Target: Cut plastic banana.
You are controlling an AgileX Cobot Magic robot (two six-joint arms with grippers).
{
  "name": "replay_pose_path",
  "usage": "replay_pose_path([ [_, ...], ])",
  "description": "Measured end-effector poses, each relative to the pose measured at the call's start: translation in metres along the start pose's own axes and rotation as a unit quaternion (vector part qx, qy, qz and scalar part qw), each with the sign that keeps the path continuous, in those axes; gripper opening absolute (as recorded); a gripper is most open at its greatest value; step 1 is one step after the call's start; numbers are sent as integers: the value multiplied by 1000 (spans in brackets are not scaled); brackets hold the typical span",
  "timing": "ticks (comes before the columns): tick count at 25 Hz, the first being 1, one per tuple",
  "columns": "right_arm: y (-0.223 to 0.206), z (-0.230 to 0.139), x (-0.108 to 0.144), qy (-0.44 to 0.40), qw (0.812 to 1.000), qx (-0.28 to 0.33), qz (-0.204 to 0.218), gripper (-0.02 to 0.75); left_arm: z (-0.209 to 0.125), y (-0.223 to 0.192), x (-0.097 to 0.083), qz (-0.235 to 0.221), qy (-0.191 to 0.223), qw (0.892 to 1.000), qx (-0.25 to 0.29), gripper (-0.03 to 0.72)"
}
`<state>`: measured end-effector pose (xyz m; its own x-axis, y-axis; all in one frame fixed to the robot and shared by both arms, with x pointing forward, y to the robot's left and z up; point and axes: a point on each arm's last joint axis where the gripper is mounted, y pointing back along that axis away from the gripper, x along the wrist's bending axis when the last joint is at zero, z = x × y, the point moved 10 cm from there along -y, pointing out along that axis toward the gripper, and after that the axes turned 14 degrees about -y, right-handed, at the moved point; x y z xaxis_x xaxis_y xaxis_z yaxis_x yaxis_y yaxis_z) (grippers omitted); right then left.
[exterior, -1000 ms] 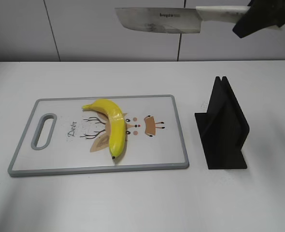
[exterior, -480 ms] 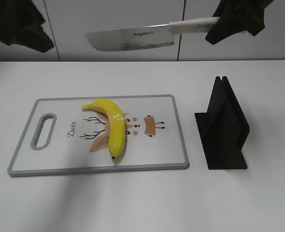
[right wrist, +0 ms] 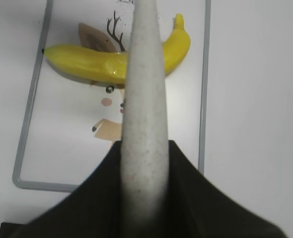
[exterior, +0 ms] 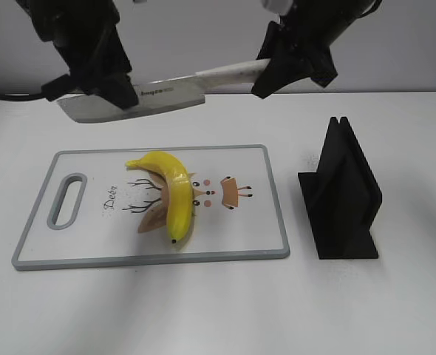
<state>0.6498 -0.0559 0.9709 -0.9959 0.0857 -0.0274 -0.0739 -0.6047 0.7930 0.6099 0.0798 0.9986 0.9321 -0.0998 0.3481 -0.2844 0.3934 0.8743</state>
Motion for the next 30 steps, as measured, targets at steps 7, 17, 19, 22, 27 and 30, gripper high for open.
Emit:
replay_pose_path([
  [7,-9,-3,-2,-2,1000,1,6,170,-11,-29,-12,-51,7,999,15,547],
  [17,-12,-9,-3,-2,1000,14,7,170,-25,-52,-14,-68,10,997,33,-14],
  [19,-16,-11,-3,-26,999,14,12,170,-26,-54,-14,-71,9,997,35,-22],
  [22,-26,-22,-2,-70,997,31,27,172,-31,-65,-17,-83,11,996,37,-22],
  [27,-60,-65,-4,-130,985,102,45,182,-46,-118,-27,-102,62,992,46,-15],
  [30,-93,-100,-1,-181,971,147,63,205,-61,-161,-44,-103,92,989,58,-6],
])
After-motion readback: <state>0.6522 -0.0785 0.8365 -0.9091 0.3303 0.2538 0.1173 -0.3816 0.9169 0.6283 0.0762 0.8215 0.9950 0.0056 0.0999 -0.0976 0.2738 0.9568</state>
